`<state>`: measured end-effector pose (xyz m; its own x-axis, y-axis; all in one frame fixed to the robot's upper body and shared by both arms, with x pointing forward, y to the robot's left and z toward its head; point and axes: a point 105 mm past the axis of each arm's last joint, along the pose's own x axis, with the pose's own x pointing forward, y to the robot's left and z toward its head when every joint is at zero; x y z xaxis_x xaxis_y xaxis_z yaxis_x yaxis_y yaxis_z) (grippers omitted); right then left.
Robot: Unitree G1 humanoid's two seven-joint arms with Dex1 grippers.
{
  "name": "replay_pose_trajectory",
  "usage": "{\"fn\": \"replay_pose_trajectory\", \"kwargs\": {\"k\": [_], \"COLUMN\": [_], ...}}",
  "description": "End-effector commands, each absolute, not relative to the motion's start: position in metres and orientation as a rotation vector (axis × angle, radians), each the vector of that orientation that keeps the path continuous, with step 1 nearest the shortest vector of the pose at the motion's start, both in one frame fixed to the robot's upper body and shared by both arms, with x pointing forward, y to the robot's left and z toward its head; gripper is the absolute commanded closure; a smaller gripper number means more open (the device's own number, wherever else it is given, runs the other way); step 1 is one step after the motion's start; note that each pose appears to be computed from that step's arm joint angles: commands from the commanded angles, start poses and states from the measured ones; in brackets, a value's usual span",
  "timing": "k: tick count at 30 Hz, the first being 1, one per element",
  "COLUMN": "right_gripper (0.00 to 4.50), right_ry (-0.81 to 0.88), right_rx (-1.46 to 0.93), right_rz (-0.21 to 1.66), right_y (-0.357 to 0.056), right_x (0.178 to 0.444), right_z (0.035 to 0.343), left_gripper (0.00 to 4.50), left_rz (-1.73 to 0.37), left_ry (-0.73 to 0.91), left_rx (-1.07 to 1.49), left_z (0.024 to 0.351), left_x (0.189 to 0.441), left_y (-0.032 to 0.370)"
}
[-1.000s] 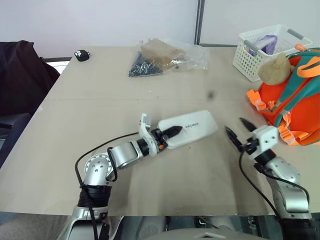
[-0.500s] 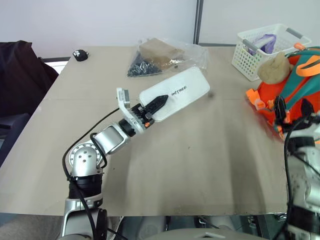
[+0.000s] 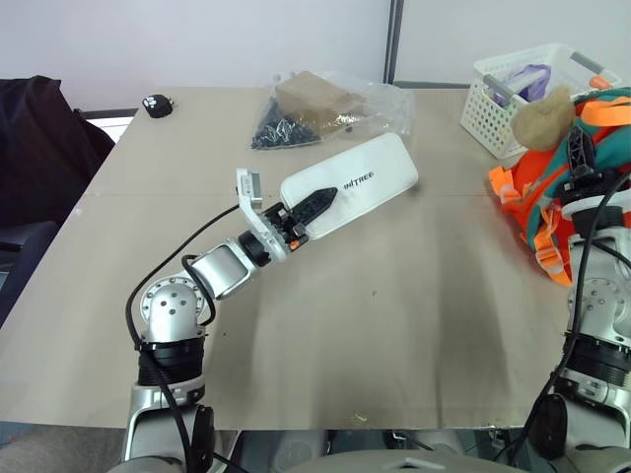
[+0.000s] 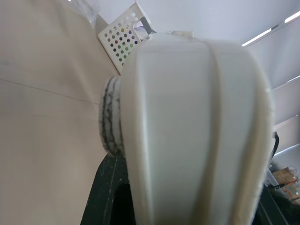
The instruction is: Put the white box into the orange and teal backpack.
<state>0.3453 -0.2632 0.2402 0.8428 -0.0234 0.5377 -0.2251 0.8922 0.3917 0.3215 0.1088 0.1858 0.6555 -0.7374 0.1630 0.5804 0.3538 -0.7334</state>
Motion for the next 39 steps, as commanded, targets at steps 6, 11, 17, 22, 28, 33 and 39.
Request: {"fn": "replay_pose_trajectory", "kwargs": {"k": [6, 11, 17, 22, 28, 33, 39], "right_gripper": [4.46, 4.46, 4.46, 4.46, 4.46, 4.46, 4.46], "right_ry": [-0.522, -0.377, -0.315, -0.301, -0.293, -0.289, -0.281], "right_rx": [0.627, 0.69, 0.669, 0.669, 0.679, 0.674, 0.671], "right_rz": [0.936, 1.114, 1.045, 1.041, 1.052, 1.053, 1.046], "right_y": [-0.165, -0.163, -0.168, -0.166, -0.163, -0.165, -0.162], "right_x": [0.284, 0.259, 0.265, 0.266, 0.265, 0.263, 0.263], "right_z": [0.307, 0.3, 0.283, 0.276, 0.273, 0.273, 0.268], "left_gripper": [3.58, 3.58, 3.58, 3.58, 3.58, 3.58, 3.58], "left_rz": [-0.855, -0.868, -0.928, -1.057, -1.121, -1.21, -1.316], "left_ry": [0.08, 0.055, -0.089, -0.172, -0.167, -0.09, -0.046], "left_rx": [-0.812, -0.811, -0.7, -0.565, -0.455, -0.227, 0.134], "left_z": [0.203, 0.204, 0.222, 0.236, 0.232, 0.212, 0.197], "left_x": [0.325, 0.324, 0.315, 0.298, 0.303, 0.309, 0.341], "left_y": [0.124, 0.127, 0.127, 0.123, 0.109, 0.099, 0.066]}}
